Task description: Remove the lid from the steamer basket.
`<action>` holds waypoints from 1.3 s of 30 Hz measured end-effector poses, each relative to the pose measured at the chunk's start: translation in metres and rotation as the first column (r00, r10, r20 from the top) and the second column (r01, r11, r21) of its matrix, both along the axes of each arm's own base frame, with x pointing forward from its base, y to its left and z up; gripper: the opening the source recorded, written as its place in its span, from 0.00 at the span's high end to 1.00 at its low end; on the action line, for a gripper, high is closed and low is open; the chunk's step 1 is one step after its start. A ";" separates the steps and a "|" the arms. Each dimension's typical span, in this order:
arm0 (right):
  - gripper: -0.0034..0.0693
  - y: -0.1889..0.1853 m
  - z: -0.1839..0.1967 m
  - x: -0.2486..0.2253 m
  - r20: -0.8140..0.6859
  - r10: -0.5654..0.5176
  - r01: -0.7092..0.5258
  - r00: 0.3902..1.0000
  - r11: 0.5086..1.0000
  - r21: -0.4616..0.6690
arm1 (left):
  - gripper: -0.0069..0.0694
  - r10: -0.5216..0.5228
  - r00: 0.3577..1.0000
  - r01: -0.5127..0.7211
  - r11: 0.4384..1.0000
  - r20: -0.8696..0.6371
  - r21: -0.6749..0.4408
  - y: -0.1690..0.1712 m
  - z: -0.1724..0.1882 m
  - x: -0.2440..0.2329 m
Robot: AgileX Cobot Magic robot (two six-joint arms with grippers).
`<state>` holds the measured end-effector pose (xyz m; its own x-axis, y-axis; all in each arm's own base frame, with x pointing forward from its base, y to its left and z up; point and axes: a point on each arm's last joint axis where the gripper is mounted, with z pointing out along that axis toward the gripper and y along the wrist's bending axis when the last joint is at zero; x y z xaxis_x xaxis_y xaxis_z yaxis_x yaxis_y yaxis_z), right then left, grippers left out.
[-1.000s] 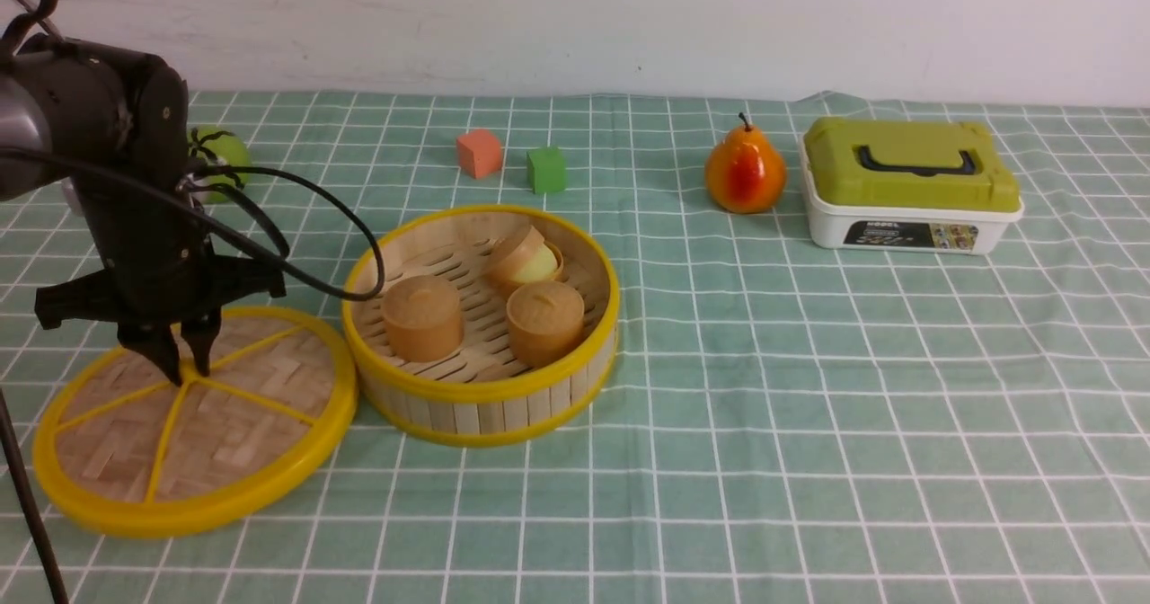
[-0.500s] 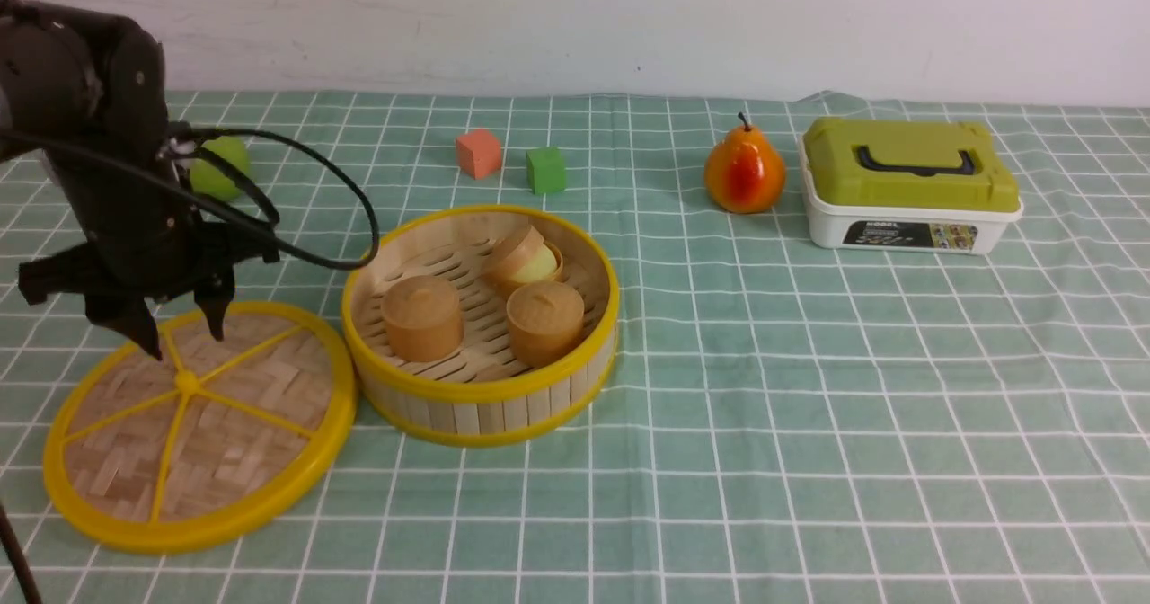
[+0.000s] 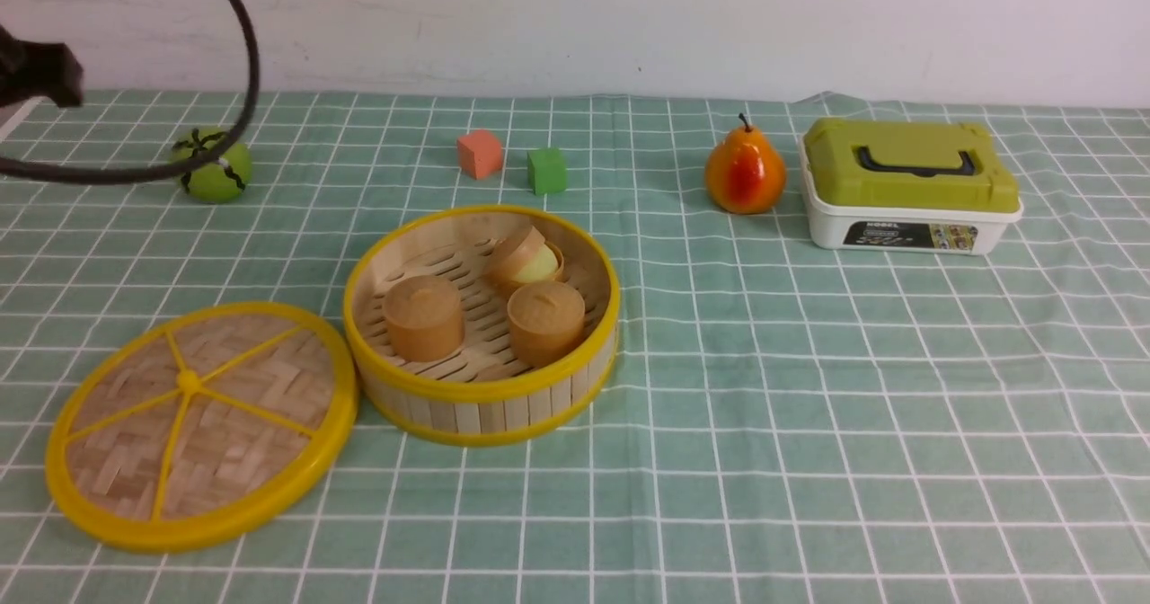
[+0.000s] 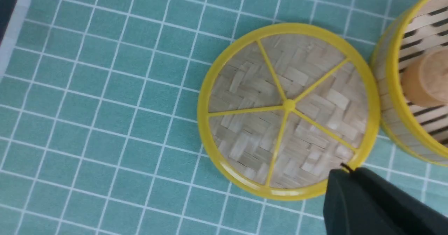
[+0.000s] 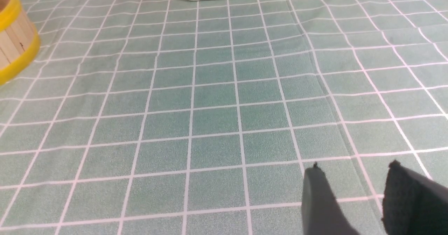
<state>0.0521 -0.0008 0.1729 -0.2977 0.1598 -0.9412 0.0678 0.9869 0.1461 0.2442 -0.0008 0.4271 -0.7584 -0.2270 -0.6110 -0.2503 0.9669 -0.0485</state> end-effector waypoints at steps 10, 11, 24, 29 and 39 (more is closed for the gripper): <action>0.62 0.000 0.000 0.000 0.000 0.000 0.000 1.000 1.000 0.000 | 0.93 -0.105 0.946 0.175 0.961 0.305 -0.212 -0.017 -0.048 -0.110; 0.62 0.000 0.000 0.000 0.000 0.000 0.000 1.000 1.000 0.000 | 0.93 -0.114 0.935 0.197 0.954 0.336 -0.225 -0.018 -0.064 -0.121; 0.62 0.000 0.000 0.000 0.000 0.000 0.000 1.000 1.000 0.000 | 0.93 0.029 0.820 0.194 0.925 0.571 -0.326 -0.015 -0.168 -0.164; 0.62 0.000 0.000 0.000 0.000 0.000 0.000 1.000 1.000 0.000 | 0.93 0.027 0.859 0.170 0.927 0.512 -0.335 -0.015 -0.193 -0.164; 0.62 0.000 0.000 0.000 0.000 0.000 0.000 1.000 1.000 0.000 | 0.93 0.025 0.869 0.162 0.929 0.493 -0.333 -0.014 -0.202 -0.165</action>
